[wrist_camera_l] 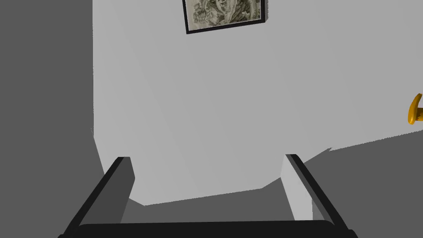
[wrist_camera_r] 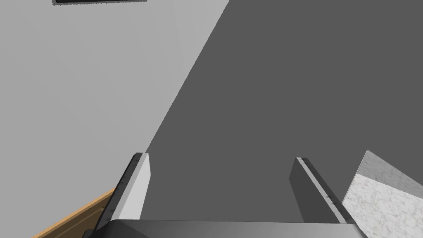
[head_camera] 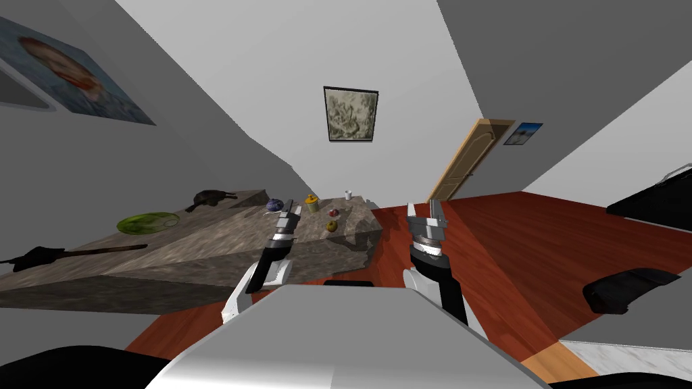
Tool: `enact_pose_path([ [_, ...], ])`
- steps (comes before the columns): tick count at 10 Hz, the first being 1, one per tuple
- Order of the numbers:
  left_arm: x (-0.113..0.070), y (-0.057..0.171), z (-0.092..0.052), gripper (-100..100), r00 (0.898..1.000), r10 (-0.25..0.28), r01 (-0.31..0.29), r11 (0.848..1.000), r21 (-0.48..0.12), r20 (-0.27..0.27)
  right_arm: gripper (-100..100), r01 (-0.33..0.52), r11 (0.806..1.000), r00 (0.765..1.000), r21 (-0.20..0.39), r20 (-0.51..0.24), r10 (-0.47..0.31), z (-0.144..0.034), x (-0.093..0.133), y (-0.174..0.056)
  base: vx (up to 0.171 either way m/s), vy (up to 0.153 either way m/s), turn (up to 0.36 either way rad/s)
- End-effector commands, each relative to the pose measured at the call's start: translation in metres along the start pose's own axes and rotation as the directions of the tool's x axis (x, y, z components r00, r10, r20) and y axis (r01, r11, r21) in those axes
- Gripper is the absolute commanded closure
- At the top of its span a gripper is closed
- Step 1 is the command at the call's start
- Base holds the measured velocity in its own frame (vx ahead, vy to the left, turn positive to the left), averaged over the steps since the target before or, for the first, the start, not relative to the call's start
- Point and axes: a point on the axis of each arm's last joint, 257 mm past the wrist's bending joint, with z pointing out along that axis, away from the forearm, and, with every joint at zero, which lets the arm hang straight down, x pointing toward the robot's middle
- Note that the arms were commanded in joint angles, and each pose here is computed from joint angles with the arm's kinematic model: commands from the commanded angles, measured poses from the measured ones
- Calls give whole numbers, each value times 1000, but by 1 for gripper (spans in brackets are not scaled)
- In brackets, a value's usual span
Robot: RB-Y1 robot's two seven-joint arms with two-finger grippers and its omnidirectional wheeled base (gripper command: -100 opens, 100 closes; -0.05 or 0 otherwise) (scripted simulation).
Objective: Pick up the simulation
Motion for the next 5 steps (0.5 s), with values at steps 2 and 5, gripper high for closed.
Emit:
enact_pose_path([
  [2,-4,23,7,-100,1000,1,-2,998,-65,-7,0,0,1000,1000,0,0,0,0,0,0,-33,-8,-37],
  [5,-13,58,18,-100,1000,4,-6,988,-152,-14,0,0,1000,1000,0,0,0,0,0,0,-34,-4,-54],
])
